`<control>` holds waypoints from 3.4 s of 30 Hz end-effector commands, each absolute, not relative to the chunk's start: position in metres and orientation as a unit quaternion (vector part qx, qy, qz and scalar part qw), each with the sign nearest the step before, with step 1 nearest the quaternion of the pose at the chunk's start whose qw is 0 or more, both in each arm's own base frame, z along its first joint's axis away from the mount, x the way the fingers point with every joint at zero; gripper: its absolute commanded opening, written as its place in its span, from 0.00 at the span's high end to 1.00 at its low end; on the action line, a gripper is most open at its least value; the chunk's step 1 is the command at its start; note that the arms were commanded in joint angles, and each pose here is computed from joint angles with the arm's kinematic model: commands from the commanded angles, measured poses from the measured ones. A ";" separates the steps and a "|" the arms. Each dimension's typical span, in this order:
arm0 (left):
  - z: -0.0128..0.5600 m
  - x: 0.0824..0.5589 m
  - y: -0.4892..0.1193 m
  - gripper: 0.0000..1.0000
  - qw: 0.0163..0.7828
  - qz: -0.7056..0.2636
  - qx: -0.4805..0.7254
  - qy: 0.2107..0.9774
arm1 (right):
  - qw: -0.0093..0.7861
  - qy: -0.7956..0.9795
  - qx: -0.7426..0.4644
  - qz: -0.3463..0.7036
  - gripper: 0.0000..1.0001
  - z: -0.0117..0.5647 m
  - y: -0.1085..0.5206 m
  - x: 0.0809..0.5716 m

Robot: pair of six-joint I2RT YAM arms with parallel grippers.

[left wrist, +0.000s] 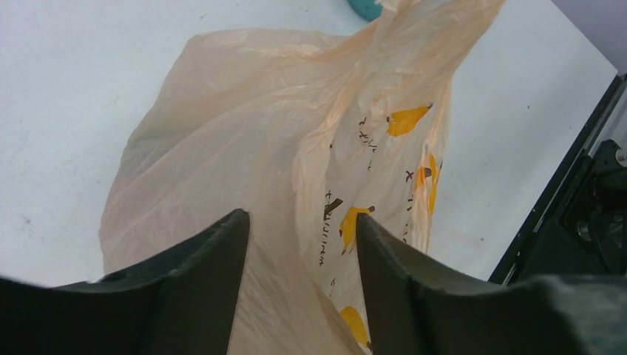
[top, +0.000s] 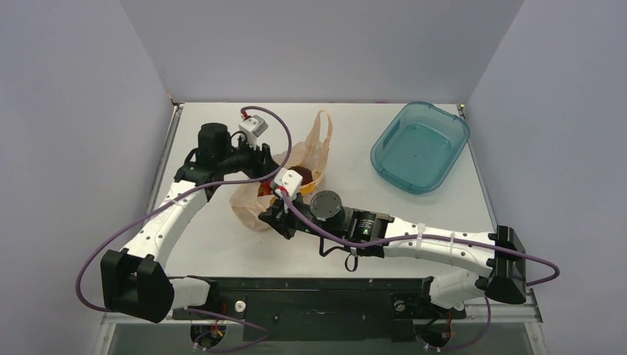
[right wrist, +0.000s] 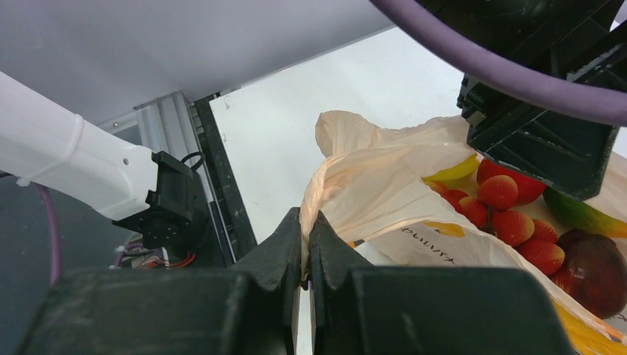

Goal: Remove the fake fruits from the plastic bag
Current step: Adjust the plastic bag at the center of the board.

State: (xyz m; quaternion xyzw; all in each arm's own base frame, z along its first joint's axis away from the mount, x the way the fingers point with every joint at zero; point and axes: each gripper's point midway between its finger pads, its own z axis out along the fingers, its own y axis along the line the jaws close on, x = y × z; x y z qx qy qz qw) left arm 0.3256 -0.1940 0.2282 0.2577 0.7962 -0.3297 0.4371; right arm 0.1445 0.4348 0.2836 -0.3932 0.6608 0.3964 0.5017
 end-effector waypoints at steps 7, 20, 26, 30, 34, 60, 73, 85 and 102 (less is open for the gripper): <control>0.251 0.342 -0.190 0.99 0.480 -0.292 0.256 0.787 | 0.505 0.641 -0.410 0.407 0.97 0.288 0.440 0.124; 0.267 0.337 -0.201 1.00 0.487 -0.338 0.242 0.768 | 0.497 0.680 -0.495 0.213 0.68 0.210 0.457 0.108; 0.279 0.334 -0.196 1.00 0.515 -0.327 0.242 0.754 | 0.537 0.666 -0.400 0.328 0.36 0.266 0.434 0.104; 0.286 0.332 -0.194 1.00 0.529 -0.325 0.241 0.746 | 0.562 0.663 -0.322 0.377 0.32 0.300 0.403 0.112; 0.287 0.332 -0.193 1.00 0.531 -0.323 0.240 0.746 | 0.590 0.690 -0.182 0.377 0.29 0.317 0.359 0.151; 0.298 0.318 -0.198 1.00 0.556 -0.319 0.275 0.717 | 0.353 0.801 0.257 0.409 0.25 0.160 0.365 0.300; 0.315 0.357 -0.091 1.00 0.655 -0.112 0.057 0.745 | 0.387 0.863 0.101 0.309 1.00 0.064 0.302 0.249; 0.316 0.343 -0.142 1.00 0.633 -0.223 0.158 0.724 | 0.449 0.833 -0.083 0.313 0.54 0.128 0.297 0.234; 0.310 0.338 -0.155 1.00 0.624 -0.218 0.177 0.729 | 0.526 0.680 -0.233 0.454 0.32 0.266 0.327 0.161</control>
